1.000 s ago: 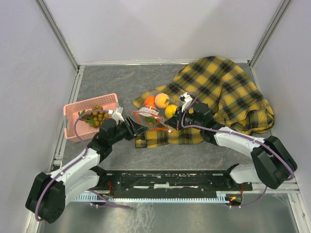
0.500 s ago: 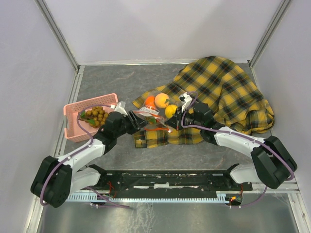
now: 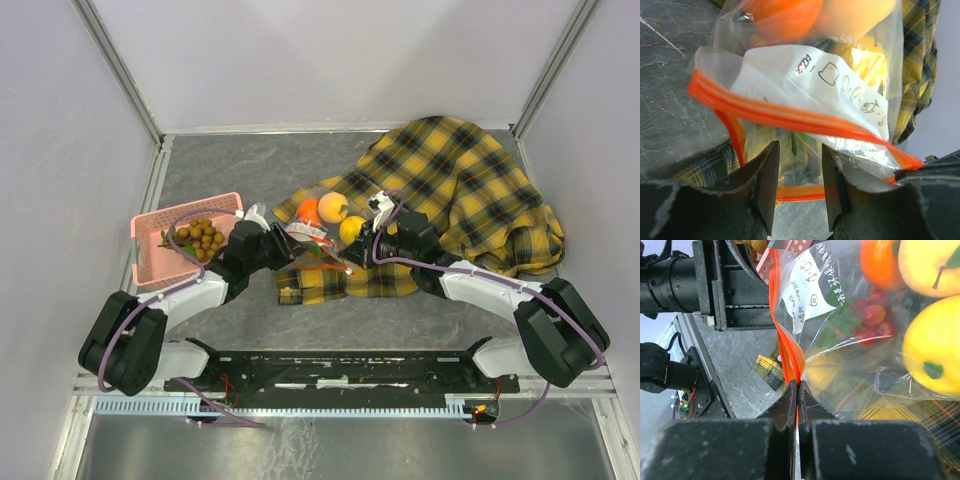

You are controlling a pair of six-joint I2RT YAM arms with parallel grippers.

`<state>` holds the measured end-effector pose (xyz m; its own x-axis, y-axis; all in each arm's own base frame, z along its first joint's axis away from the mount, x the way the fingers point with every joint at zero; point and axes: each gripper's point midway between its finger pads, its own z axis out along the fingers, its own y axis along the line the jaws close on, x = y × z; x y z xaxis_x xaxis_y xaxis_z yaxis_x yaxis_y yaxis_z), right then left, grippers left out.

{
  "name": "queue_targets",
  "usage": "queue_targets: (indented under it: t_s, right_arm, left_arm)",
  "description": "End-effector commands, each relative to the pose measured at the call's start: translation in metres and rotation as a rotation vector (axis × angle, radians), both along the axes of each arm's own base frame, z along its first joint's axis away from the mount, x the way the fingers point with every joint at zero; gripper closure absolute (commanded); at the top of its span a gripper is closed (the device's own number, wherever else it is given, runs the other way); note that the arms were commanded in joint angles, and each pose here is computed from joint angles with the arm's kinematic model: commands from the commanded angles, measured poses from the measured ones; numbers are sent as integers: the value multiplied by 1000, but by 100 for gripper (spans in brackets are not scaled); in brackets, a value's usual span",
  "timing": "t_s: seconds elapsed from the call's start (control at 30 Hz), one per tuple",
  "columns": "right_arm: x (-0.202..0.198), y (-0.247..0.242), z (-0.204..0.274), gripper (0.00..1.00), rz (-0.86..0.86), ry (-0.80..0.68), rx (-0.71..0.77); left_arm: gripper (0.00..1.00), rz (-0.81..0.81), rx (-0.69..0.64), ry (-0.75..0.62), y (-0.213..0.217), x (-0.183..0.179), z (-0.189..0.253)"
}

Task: Open the zip-top bag and remove the fake food
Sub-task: Pick up the fake fruit from the zipper food storage bag.

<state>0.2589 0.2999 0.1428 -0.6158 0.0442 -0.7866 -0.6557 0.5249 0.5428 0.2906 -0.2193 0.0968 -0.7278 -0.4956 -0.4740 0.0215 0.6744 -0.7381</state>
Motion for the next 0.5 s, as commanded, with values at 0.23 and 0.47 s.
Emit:
queue_targets:
  t_s: [0.23,0.47]
  right_arm:
    - [6,12,30,98,32,-83,67]
    - [6,12,28,98,30,-81,64]
  left_arm:
    - [57,52,-4,-84,-6,32,12]
    - [60,26,-22,-58,-14,32,3]
